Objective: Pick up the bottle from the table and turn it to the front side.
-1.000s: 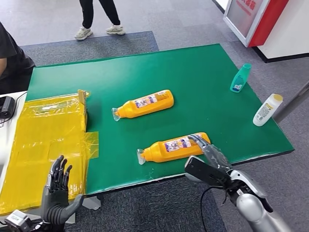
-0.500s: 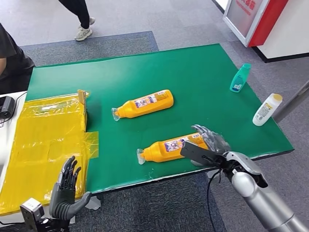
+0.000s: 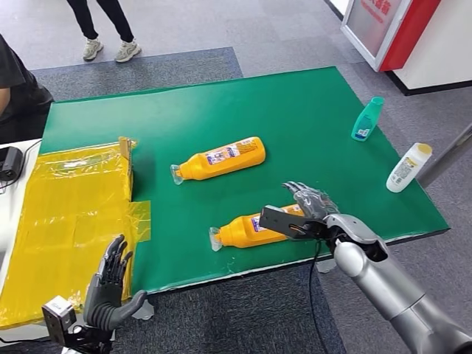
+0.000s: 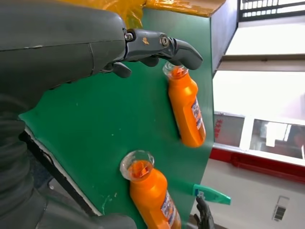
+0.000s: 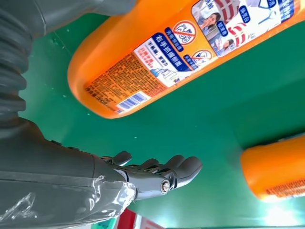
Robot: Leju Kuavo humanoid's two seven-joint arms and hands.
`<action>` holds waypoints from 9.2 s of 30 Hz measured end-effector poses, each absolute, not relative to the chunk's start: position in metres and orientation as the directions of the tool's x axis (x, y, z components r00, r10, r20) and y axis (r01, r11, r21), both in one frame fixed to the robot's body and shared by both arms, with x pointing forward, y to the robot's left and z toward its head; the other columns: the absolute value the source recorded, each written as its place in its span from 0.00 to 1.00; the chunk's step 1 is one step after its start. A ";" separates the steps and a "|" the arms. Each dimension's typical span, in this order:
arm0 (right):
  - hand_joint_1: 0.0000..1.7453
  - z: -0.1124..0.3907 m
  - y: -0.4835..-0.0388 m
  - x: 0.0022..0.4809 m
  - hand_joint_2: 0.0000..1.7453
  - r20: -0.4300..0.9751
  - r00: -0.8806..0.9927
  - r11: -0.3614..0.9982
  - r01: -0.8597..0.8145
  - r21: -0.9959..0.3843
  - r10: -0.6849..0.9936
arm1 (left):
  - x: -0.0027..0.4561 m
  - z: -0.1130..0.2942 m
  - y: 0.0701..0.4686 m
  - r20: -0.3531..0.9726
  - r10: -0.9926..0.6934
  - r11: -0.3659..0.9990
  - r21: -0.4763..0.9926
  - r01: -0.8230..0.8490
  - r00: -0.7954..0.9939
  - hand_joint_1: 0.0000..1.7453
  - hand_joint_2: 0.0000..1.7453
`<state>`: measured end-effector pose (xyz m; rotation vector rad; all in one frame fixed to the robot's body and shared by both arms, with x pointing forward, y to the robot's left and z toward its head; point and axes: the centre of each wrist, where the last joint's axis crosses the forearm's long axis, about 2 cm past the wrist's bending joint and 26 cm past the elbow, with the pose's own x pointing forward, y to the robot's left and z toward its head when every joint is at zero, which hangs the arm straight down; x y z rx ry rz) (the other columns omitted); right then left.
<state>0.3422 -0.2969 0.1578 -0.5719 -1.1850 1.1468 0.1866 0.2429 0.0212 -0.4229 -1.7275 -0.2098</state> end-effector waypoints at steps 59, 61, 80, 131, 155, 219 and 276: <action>1.00 0.129 -0.262 0.285 1.00 0.516 -0.226 0.445 -0.300 -0.844 0.827 | 0.176 0.022 0.236 0.955 0.243 0.872 -0.139 0.469 -0.170 0.00 1.00; 1.00 0.132 -0.257 0.277 1.00 0.531 -0.249 0.463 -0.284 -0.839 0.810 | 0.177 0.026 0.235 0.950 0.253 0.869 -0.140 0.474 -0.184 0.00 1.00; 1.00 0.126 -0.206 0.244 1.00 0.750 -0.391 0.747 -0.198 -0.634 0.533 | 0.196 0.057 0.220 0.895 0.415 0.777 -0.257 0.575 -0.160 0.00 1.00; 1.00 0.106 -0.132 0.238 1.00 0.696 -0.574 0.688 -0.289 -0.666 0.432 | 0.217 0.081 0.193 0.910 0.414 0.599 -0.255 0.759 -0.021 0.00 1.00; 1.00 0.097 -0.130 0.237 1.00 0.706 -0.558 0.665 -0.329 -0.670 0.436 | 0.221 0.089 0.192 0.923 0.351 0.642 -0.116 0.758 -0.157 1.00 1.00; 0.00 0.073 -0.191 0.151 1.00 0.837 -0.250 0.820 -0.202 -0.536 0.486 | 0.297 0.124 0.310 -0.024 -0.998 -0.029 0.995 -0.091 0.059 1.00 1.00; 0.00 0.061 -0.183 0.141 1.00 0.858 -0.190 0.819 -0.259 -0.513 0.477 | 0.305 0.116 0.280 0.283 -0.959 0.283 0.959 -0.020 0.028 0.00 1.00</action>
